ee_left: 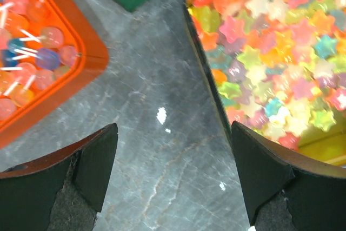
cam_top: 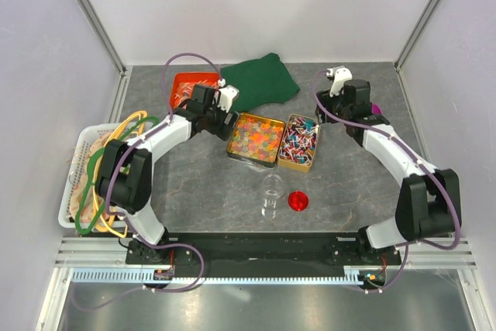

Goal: Pack the candies
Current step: Move the storage box to the center of the board.

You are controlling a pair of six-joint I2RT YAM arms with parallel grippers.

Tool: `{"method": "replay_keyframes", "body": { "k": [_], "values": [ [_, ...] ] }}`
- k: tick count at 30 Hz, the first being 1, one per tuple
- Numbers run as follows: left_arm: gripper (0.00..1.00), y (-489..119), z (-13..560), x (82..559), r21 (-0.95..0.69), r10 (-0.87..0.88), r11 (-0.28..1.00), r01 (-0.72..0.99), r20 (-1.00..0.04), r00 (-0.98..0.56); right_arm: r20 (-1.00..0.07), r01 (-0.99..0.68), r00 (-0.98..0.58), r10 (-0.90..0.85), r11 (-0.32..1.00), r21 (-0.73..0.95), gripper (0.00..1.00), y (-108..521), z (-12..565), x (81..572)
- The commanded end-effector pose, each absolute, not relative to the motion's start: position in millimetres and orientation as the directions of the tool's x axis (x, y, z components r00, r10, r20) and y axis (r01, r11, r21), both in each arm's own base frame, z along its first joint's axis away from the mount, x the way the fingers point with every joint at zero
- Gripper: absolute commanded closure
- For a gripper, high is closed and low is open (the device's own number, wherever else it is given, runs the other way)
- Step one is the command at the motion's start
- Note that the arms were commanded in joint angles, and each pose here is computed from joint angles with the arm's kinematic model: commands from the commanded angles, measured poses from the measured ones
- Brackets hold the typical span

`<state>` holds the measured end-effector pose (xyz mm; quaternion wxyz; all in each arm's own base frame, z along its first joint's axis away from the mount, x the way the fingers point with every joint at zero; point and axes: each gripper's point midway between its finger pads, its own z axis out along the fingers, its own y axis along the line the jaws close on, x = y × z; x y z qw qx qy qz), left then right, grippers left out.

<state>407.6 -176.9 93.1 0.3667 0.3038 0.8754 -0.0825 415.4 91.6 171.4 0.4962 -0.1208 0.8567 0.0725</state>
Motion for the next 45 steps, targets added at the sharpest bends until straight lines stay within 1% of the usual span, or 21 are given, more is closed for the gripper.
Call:
{"method": "replay_keyframes", "body": {
  "k": [1,4,5,9,16,17,21,23,35,41,42,44,45],
  "values": [
    [0.09,-193.4,128.9,404.1,0.043,0.412,0.786,0.617,-0.781,-0.470,-0.845,-0.252,-0.525,-0.103,0.967,0.038,0.33,96.5,162.7,429.8],
    [0.09,-194.6,129.3,398.8,0.030,0.404,0.785,0.619,-0.782,-0.474,-0.819,-0.240,-0.567,-0.087,0.969,0.063,0.35,98.2,144.0,429.1],
    [0.09,-194.9,129.0,397.6,0.027,0.404,0.783,0.622,-0.783,-0.474,-0.811,-0.235,-0.578,-0.090,0.970,0.059,0.36,97.0,139.3,428.5],
    [0.09,-194.5,129.1,393.8,0.024,0.403,0.780,0.625,-0.784,-0.472,-0.777,-0.214,-0.620,-0.111,0.976,0.031,0.36,90.4,116.2,428.0],
    [0.09,-194.9,128.6,391.1,0.014,0.394,0.781,0.625,-0.787,-0.475,-0.748,-0.160,-0.653,-0.118,0.987,-0.016,0.34,80.5,97.3,446.1],
    [0.09,-195.6,129.3,390.3,0.013,0.394,0.779,0.627,-0.788,-0.473,-0.734,-0.179,-0.663,-0.146,0.983,-0.034,0.34,80.0,89.6,447.8],
    [0.09,-194.9,130.8,389.3,0.012,0.389,0.780,0.625,-0.792,-0.471,-0.726,-0.175,-0.669,-0.158,0.983,-0.052,0.32,81.9,84.1,459.8],
    [0.09,-195.6,131.1,388.3,0.010,0.388,0.779,0.626,-0.793,-0.470,-0.709,-0.150,-0.686,-0.163,0.985,-0.082,0.32,76.7,75.5,463.0],
    [0.09,-195.4,126.5,386.5,0.003,0.385,0.779,0.628,-0.792,-0.474,-0.702,-0.077,-0.683,-0.202,0.975,-0.206,0.29,59.4,59.6,500.7],
    [0.09,-195.8,125.3,384.9,0.000,0.386,0.777,0.629,-0.790,-0.477,-0.719,-0.012,-0.664,-0.204,0.965,-0.263,0.28,49.8,62.0,525.6],
    [0.09,-195.3,125.9,385.6,0.000,0.384,0.778,0.628,-0.791,-0.476,-0.733,0.003,-0.649,-0.204,0.963,-0.270,0.28,48.8,70.3,533.8],
    [0.09,-195.9,126.3,385.9,0.001,0.385,0.778,0.628,-0.791,-0.476,-0.725,0.033,-0.655,-0.214,0.950,-0.310,0.27,40.6,66.2,540.3],
    [0.09,-195.1,126.3,386.3,0.001,0.383,0.780,0.625,-0.791,-0.477,-0.740,0.050,-0.638,-0.213,0.948,-0.315,0.27,38.5,75.9,549.2]
  ]
}}
